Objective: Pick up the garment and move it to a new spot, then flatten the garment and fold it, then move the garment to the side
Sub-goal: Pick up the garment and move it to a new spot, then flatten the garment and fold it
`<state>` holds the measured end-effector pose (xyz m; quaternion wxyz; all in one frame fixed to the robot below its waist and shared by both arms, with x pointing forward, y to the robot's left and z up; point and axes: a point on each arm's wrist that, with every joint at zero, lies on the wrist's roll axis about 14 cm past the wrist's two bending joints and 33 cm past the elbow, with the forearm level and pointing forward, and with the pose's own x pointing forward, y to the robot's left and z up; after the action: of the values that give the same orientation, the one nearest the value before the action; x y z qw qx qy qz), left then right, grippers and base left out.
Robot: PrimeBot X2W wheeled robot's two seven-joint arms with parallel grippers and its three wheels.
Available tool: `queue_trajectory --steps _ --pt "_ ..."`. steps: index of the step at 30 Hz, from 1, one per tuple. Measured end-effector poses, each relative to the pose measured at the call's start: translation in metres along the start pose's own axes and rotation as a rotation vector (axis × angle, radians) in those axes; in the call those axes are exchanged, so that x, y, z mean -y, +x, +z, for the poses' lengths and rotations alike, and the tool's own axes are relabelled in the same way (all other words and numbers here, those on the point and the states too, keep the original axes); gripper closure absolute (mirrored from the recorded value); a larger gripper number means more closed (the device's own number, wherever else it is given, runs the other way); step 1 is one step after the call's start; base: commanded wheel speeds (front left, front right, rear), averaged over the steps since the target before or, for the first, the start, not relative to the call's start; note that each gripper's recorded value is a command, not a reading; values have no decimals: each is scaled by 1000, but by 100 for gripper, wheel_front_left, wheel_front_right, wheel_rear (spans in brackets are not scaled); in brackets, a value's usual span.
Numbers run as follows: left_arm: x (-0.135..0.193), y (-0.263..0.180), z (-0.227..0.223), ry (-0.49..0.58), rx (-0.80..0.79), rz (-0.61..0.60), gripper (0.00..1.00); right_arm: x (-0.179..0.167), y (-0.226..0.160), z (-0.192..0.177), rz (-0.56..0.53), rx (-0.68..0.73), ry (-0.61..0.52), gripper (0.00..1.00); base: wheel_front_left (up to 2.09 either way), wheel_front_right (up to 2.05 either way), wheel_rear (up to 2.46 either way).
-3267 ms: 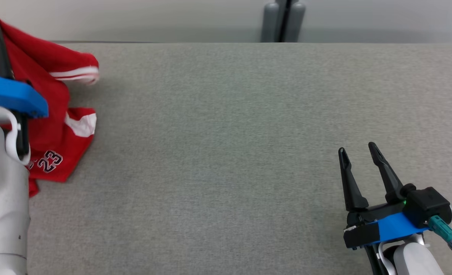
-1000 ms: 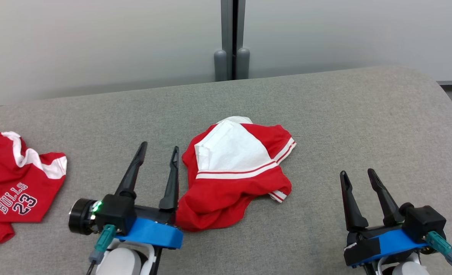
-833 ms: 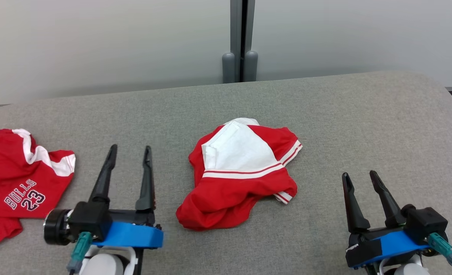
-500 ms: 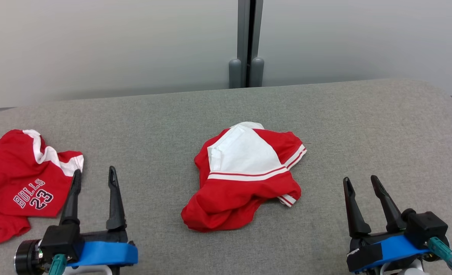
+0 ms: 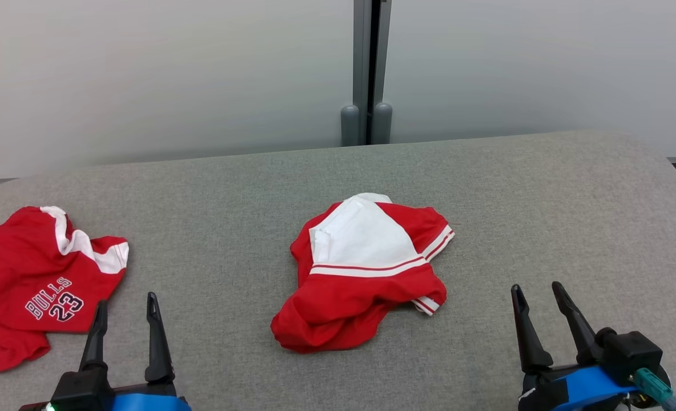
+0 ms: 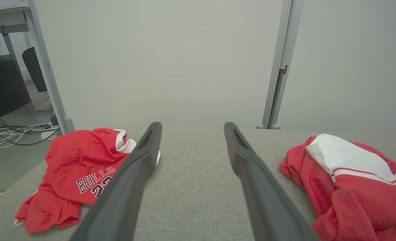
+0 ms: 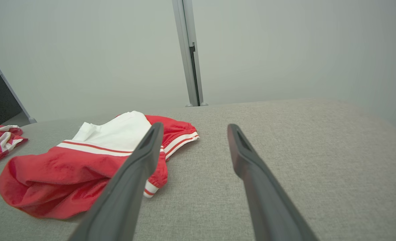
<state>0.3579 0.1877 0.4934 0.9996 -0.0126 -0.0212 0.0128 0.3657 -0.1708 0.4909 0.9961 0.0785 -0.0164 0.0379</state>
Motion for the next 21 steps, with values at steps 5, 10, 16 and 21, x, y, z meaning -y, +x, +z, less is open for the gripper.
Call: queue_trajectory --steps 5,10,16,21 --pt "-1 -3 -1 1 -3 4 0 0 -2 -3 0 -11 -4 0 0 0 0" --pt "-3 -4 -1 1 -2 9 0 -1 -2 -5 5 -16 -6 0 0 0 0" --pt "-3 -5 -2 5 -7 10 0 -3 -2 -7 10 -21 -7 0 0 0 0" --pt "-4 -6 -2 5 -7 12 0 -5 -2 -8 14 -25 -5 0 0 0 0"
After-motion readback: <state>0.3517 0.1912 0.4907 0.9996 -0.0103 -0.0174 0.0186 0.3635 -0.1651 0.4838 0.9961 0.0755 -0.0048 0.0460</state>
